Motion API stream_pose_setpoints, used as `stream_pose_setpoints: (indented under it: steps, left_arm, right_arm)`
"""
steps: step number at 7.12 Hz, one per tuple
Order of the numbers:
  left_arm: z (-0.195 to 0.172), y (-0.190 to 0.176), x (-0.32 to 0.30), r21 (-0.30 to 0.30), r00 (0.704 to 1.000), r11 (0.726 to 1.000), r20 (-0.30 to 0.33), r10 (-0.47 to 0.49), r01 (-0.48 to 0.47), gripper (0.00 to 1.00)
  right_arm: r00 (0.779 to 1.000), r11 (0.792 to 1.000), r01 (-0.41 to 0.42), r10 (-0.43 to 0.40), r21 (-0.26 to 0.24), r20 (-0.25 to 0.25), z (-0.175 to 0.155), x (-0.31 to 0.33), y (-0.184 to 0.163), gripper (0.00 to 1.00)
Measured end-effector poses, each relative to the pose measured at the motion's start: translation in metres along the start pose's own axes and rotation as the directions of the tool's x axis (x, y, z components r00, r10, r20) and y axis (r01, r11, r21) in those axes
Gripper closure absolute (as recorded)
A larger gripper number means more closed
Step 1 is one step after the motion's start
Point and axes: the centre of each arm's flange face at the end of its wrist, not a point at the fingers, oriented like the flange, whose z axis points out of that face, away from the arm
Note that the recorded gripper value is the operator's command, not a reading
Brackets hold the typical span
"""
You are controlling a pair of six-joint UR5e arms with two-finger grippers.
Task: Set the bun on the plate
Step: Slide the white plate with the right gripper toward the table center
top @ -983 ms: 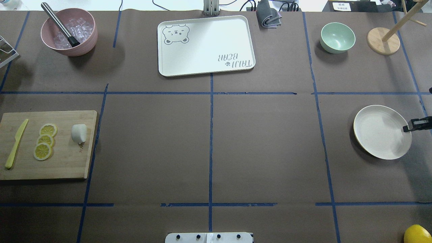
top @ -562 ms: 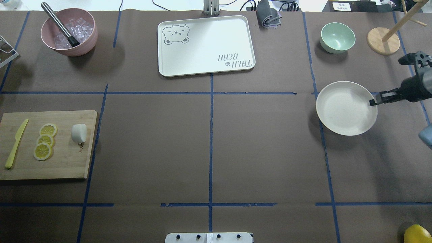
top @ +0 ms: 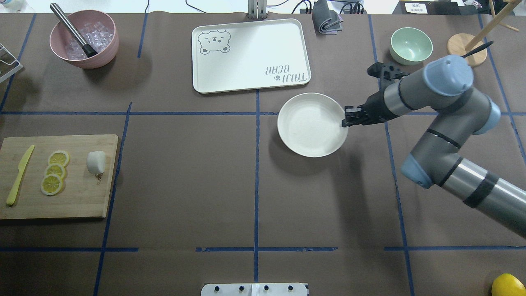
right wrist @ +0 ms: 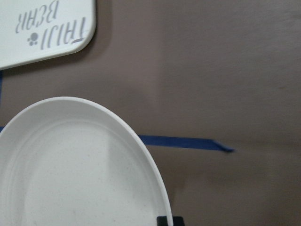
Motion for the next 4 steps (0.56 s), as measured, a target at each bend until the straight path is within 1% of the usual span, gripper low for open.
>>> stream_pose_setpoints:
  steps: [2,3,4]
  left_arm:
    - [0.001,0.000,0.000,-0.003,1.000,1.000,0.000,-0.002,0.002,0.00]
    - [0.001,0.000,0.000,-0.004,1.000,1.000,-0.001,-0.002,0.002,0.00]
    - [0.001,0.000,0.000,-0.004,1.000,1.000,-0.001,-0.002,0.002,0.00]
  right_arm:
    - [0.998,0.999,-0.052,0.052,0.013,-0.024,0.038,-0.080,0.027,0.98]
    - [0.997,0.997,-0.067,0.068,0.027,-0.036,0.055,-0.107,0.046,0.96]
    - [0.996,0.997,-0.076,0.077,0.032,-0.039,0.065,-0.122,0.062,0.67]
